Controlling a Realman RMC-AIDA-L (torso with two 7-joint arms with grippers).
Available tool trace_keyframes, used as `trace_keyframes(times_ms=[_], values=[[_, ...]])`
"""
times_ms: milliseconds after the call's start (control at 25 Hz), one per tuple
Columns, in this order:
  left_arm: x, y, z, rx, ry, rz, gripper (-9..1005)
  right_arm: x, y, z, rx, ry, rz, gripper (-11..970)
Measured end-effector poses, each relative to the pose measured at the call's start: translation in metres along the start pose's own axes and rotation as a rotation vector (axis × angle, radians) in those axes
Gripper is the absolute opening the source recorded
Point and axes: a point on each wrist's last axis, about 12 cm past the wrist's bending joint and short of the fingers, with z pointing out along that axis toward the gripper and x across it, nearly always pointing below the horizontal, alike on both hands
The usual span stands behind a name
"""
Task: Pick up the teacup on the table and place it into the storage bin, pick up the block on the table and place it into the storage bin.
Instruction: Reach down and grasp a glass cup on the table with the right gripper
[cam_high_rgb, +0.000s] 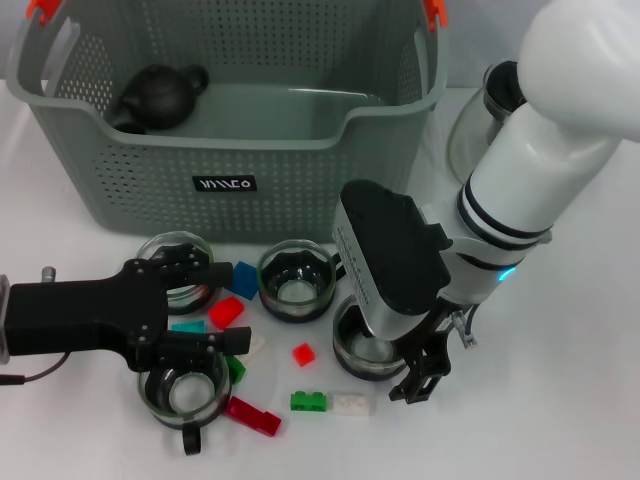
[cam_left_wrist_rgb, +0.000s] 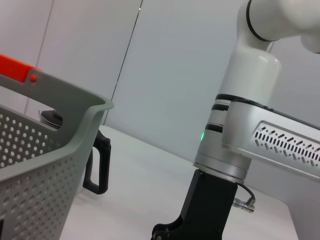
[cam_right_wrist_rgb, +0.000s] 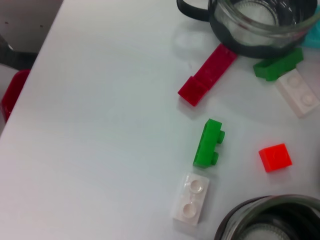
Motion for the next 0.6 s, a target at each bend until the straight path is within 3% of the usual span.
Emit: trace_keyframes(times_ms=[440, 600], values=[[0.0003, 0.0002, 0.0001, -0.002, -0.001, 0.000, 922, -0.0032, 0.0012, -0.0012, 0.003, -0.025, -0.002, 748], [0.0003, 0.0002, 0.0001, -0.002, -0.001, 0.000, 922, -0.0019, 0.0011, -0.0026, -0.001, -0.027, 0.004, 558]])
